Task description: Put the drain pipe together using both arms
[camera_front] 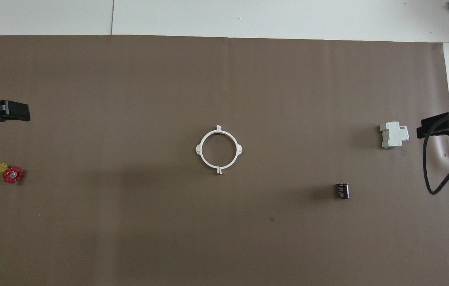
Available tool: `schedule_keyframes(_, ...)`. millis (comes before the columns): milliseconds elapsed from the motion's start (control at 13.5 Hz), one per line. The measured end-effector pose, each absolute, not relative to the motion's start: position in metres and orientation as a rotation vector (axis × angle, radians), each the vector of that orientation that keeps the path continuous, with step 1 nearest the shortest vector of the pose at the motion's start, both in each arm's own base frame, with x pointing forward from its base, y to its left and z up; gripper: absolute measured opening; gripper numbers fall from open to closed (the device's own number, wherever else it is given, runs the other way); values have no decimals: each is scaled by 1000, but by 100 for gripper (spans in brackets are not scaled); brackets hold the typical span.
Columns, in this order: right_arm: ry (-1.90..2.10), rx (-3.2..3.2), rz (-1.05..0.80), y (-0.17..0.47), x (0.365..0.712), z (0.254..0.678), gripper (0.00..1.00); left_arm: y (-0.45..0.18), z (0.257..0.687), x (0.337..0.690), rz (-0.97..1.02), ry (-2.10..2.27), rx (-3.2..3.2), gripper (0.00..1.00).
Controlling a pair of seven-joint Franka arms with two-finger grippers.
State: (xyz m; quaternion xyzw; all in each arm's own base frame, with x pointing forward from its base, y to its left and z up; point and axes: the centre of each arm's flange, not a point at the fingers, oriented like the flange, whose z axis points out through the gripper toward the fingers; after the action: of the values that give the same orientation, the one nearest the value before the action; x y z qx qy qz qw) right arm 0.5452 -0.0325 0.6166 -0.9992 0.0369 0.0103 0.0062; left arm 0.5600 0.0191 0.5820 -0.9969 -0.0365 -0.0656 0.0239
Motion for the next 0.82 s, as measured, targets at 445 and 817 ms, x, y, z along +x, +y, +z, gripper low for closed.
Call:
schedule_keyframes(445,115,-3127,32,-33,545,617,100,-2,602,551,-104,-69,-3092,100)
schedule_keyframes(817,115,-3127,32,-33,545,617,100,2,635,530,64,50,-3100,100)
